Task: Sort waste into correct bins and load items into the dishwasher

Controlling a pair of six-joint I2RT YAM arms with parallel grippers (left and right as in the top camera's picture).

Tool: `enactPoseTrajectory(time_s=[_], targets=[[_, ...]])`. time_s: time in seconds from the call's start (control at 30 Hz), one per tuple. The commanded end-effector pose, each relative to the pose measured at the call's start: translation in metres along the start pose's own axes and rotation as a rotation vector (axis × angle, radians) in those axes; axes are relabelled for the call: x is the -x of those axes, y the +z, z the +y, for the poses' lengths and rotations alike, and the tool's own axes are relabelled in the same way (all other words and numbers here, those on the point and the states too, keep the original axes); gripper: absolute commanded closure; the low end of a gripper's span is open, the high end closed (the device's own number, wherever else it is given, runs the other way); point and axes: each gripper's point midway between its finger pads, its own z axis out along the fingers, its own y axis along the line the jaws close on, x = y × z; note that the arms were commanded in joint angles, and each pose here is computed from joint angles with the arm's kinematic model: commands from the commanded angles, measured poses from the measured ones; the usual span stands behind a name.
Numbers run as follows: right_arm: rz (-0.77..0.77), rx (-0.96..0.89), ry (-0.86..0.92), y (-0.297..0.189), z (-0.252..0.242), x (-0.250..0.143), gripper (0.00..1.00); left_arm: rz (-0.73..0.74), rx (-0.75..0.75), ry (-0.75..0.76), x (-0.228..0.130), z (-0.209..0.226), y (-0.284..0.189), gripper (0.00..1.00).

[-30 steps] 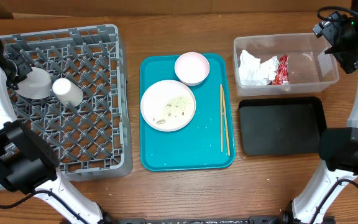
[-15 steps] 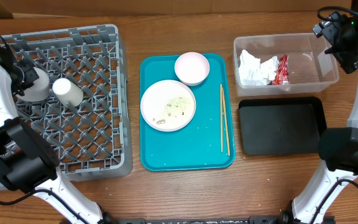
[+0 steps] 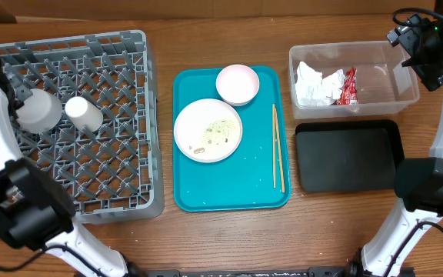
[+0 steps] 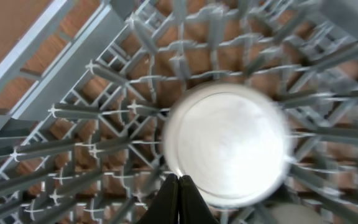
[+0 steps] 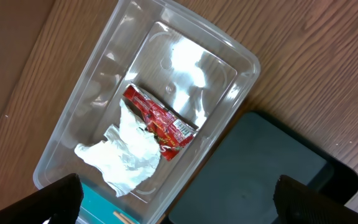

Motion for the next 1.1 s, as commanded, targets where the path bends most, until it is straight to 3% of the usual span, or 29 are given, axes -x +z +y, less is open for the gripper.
enactPoseTrajectory(time_s=[0.0, 0.23, 0.37, 0.47, 0.5, 0.57, 0.6, 0.63, 0.67, 0.8, 0.97, 1.07], targets=[[-0.016, 0.001, 0.007, -0.003, -0.001, 0.003, 0.0, -0.059, -0.219, -0.041, 0.011, -0.025, -0.054, 0.96], [-0.016, 0.001, 0.007, -0.003, -0.001, 0.003, 0.0, -0.094, -0.707, 0.057, 0.001, -0.095, -0.158, 0.96], [-0.016, 0.002, 0.007, -0.003, -0.001, 0.003, 0.0, 0.012, -0.905, 0.192, -0.046, -0.142, -0.202, 0.96], [-0.016, 0.001, 0.007, -0.003, -0.001, 0.003, 0.0, 0.099, -0.94, 0.315, -0.086, -0.172, -0.214, 0.93], [-0.016, 0.002, 0.007, -0.003, -0.001, 0.003, 0.0, 0.115, -0.946, 0.363, -0.098, -0.181, -0.217, 0.87], [-0.016, 0.001, 0.007, -0.003, -0.001, 0.003, 0.0, 0.156, -0.914, 0.451, -0.127, -0.201, -0.219, 0.63], [-0.016, 0.001, 0.007, -0.003, -0.001, 0.003, 0.0, 0.17, -0.893, 0.489, -0.139, -0.209, -0.22, 0.46], [-0.016, 0.001, 0.007, -0.003, -0.001, 0.003, 0.0, 0.192, -0.852, 0.563, -0.162, -0.223, -0.22, 0.22], [-0.016, 0.002, 0.007, -0.003, -0.001, 0.003, 0.0, 0.201, -0.833, 0.602, -0.174, -0.23, -0.221, 0.18], [-0.016, 0.001, 0.007, -0.003, -0.001, 0.003, 0.0, 0.241, -0.756, 0.752, -0.224, -0.256, -0.218, 0.18], [-0.016, 0.001, 0.007, -0.003, -0.001, 0.003, 0.0, 0.335, -0.677, 0.933, -0.296, -0.289, -0.199, 0.34], [-0.016, 0.002, 0.007, -0.003, -0.001, 0.003, 0.0, 0.378, -0.648, 0.985, -0.322, -0.299, -0.188, 0.36]])
